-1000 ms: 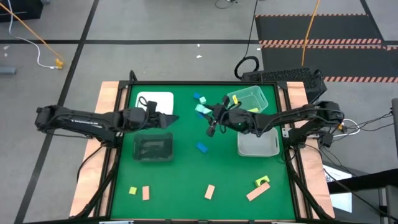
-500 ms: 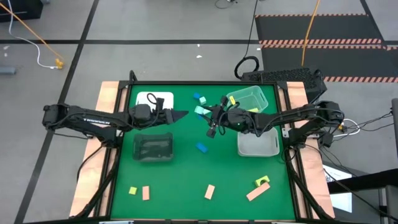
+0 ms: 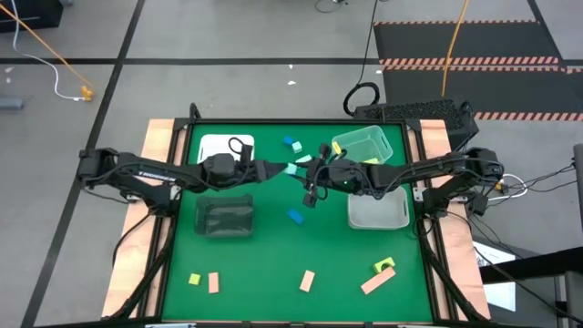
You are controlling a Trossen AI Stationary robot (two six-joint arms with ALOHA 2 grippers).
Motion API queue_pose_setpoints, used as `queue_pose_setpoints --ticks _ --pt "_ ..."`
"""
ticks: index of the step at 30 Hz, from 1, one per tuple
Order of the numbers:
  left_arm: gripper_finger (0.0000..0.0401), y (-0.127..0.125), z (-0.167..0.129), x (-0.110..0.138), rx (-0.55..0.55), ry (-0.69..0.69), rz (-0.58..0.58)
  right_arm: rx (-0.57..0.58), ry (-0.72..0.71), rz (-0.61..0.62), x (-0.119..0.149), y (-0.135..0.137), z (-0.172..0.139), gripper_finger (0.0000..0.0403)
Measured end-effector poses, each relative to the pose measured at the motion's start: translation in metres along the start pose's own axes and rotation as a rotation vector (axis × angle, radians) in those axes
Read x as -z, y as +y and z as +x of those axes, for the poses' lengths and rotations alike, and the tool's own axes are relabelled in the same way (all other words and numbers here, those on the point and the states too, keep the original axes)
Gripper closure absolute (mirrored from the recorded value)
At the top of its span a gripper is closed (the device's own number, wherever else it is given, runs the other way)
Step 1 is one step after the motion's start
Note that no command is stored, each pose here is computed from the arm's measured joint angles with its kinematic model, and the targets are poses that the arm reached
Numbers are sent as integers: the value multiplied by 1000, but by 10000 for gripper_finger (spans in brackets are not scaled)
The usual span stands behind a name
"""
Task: Sort & place blocks by color
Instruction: Put the light blue block into the white bin
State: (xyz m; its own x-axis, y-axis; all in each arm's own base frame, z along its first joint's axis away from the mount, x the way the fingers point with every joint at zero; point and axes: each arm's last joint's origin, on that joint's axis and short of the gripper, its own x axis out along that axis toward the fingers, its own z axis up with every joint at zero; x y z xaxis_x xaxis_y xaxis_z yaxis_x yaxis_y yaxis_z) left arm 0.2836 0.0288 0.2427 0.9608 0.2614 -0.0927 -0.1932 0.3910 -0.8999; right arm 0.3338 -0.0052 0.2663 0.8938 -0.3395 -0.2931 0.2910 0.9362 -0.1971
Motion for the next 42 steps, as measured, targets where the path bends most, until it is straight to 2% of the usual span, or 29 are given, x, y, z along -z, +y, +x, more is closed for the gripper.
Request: queue_pose_setpoints --ticks 5,8,11,14,20,21,26,29,35,42 --pt "66 -6 19 5 13 41 28 0 10 -3 1 0 0 283" --pt "66 -1 24 9 -3 79 14 0 14 -5 1 0 0 284" --pt "83 2 26 11 -22 92 -9 -1 22 -7 2 0 0 285" --pt "126 4 26 10 -37 95 -24 -1 25 -11 2 0 0 279" --pt "259 7 26 6 -53 84 -13 -2 62 -23 6 0 0 268" --pt "268 8 27 5 -54 84 -9 -5 73 -27 7 0 0 268" --pt "266 8 27 4 -55 85 20 -7 106 -39 10 0 -1 267" --pt "266 9 27 4 -56 86 21 -6 112 4 11 0 -1 258" --pt "266 8 27 2 -56 61 14 -65 154 84 10 -1 -11 220" --pt "260 11 28 -3 -72 51 20 -41 293 116 15 -10 -31 179"
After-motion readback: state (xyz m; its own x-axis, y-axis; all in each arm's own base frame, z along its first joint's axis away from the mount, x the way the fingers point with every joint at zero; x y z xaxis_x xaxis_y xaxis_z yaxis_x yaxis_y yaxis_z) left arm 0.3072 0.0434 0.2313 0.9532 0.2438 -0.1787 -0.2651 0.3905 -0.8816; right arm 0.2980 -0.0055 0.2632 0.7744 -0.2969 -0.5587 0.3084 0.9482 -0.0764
